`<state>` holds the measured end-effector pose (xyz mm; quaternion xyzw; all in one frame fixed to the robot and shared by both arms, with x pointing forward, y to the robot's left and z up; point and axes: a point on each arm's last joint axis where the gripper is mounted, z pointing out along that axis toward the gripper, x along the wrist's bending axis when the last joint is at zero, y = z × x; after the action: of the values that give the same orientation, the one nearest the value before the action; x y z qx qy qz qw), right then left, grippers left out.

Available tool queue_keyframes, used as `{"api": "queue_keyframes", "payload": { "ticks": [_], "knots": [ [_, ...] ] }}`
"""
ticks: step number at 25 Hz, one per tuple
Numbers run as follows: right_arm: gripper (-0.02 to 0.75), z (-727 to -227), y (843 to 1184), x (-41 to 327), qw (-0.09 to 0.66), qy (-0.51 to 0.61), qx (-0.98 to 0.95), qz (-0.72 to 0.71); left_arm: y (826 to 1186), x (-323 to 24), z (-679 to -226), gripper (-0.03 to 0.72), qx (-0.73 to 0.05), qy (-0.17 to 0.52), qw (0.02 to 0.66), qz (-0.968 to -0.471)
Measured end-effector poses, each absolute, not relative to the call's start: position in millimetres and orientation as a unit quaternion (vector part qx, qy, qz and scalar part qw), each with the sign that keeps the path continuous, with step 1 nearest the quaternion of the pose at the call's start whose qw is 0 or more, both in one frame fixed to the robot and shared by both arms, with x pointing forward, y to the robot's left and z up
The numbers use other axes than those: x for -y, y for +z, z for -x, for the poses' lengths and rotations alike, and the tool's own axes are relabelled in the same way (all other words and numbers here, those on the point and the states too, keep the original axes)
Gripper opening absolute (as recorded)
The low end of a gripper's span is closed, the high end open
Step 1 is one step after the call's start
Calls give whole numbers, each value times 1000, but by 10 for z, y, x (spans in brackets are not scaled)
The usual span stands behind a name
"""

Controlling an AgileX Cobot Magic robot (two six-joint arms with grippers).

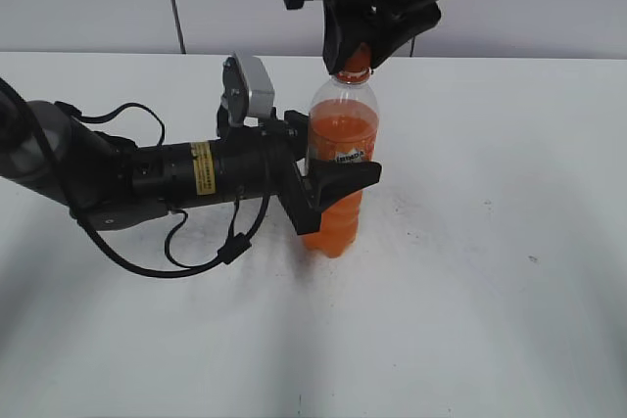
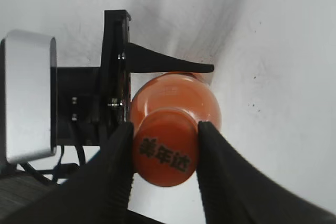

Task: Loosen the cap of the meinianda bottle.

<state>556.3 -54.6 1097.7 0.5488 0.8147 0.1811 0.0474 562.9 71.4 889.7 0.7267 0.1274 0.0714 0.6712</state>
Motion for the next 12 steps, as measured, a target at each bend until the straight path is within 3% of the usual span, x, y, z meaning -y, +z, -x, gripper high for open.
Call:
{"api": "queue_keyframes", "payload": {
  "ticks": [12],
  "knots": [
    [274,-5522,10981,498,103,161,-977,-95,8899,-709,-5613,421,-116,69,672,-728]
  ]
}}
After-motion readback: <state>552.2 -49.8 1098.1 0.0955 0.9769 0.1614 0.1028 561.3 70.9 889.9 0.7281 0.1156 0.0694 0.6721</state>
